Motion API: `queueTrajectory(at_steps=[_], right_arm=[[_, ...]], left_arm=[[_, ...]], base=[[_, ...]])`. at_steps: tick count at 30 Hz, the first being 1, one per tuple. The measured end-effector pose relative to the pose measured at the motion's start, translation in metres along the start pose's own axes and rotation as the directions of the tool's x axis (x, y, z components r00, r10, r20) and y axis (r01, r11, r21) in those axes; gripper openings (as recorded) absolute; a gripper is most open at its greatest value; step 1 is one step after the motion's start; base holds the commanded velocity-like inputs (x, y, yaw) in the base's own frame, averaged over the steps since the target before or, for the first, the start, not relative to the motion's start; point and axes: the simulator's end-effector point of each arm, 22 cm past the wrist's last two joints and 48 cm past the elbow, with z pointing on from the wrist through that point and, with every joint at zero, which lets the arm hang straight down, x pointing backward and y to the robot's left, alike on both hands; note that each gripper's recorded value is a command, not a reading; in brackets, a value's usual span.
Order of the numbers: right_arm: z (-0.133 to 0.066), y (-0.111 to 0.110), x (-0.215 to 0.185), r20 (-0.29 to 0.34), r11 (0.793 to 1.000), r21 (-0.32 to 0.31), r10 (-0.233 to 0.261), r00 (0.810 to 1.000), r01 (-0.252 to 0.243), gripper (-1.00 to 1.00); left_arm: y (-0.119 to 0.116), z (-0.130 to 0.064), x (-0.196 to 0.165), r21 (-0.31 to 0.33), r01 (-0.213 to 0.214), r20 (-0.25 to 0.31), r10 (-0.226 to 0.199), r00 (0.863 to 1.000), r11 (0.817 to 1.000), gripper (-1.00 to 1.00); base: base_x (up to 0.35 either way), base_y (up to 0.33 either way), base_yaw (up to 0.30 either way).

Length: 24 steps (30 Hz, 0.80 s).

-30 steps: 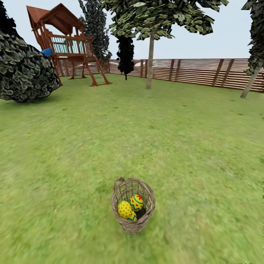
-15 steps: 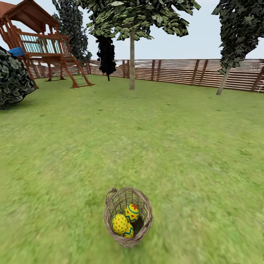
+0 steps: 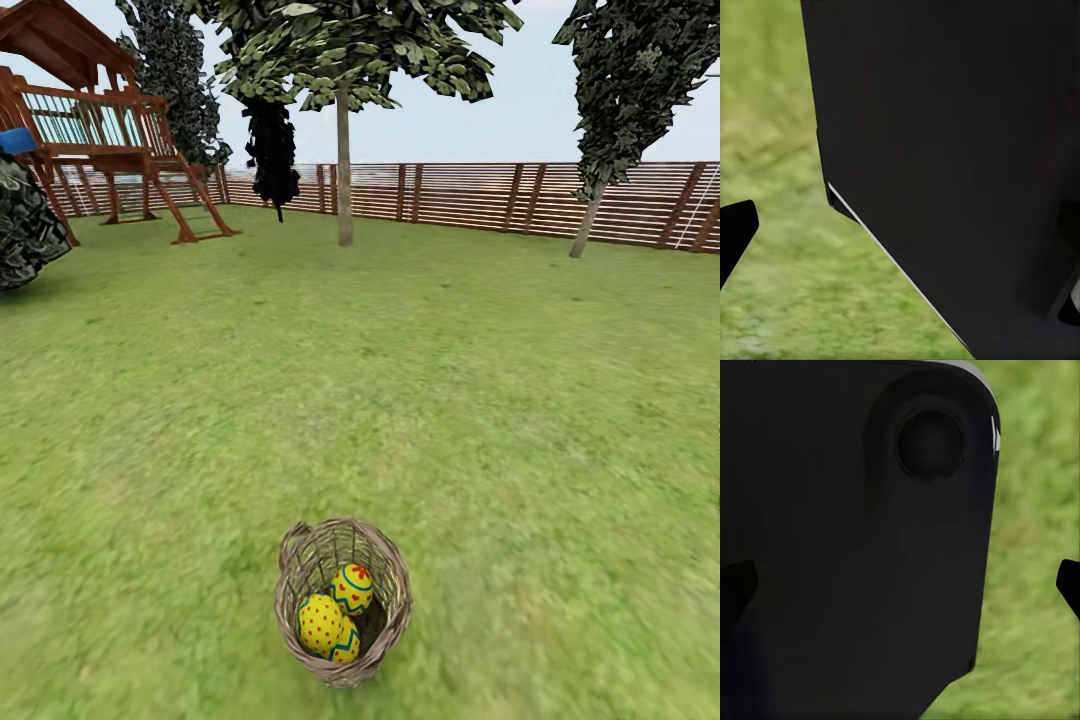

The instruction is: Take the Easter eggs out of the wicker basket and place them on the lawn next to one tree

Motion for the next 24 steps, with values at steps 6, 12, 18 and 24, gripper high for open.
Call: queueTrajectory(at_steps=[6, 12, 18, 24], right_arm=[[0.000, -0.006, -0.005, 0.011, 1.000, 0.008, 0.001, 1.000, -0.001, 1.00], [-0.004, -0.037, -0.103, 0.208, 0.999, 0.048, -0.010, 0.978, 0.000, 1.00], [-0.054, -0.085, -0.250, 0.390, 0.994, 0.111, -0.033, 0.920, -0.011, 1.00], [-0.165, -0.130, -0.370, 0.501, 0.980, 0.135, 0.058, 0.864, -0.144, 1.00]], left_arm=[[0.003, 0.000, -0.004, -0.005, 0.008, 0.012, -0.008, 1.000, 1.000, 1.00], [0.040, -0.005, -0.061, -0.053, 0.010, 0.125, -0.003, 0.992, 0.999, 1.00], [0.094, -0.049, -0.221, -0.116, 0.028, 0.389, 0.019, 0.921, 0.993, 1.00], [0.110, -0.154, -0.411, -0.087, 0.126, 0.527, -0.061, 0.848, 0.988, 1.00]], base=[[0.000, 0.000, 0.000], [0.000, 0.000, 0.000], [0.000, 0.000, 0.000], [0.000, 0.000, 0.000]])
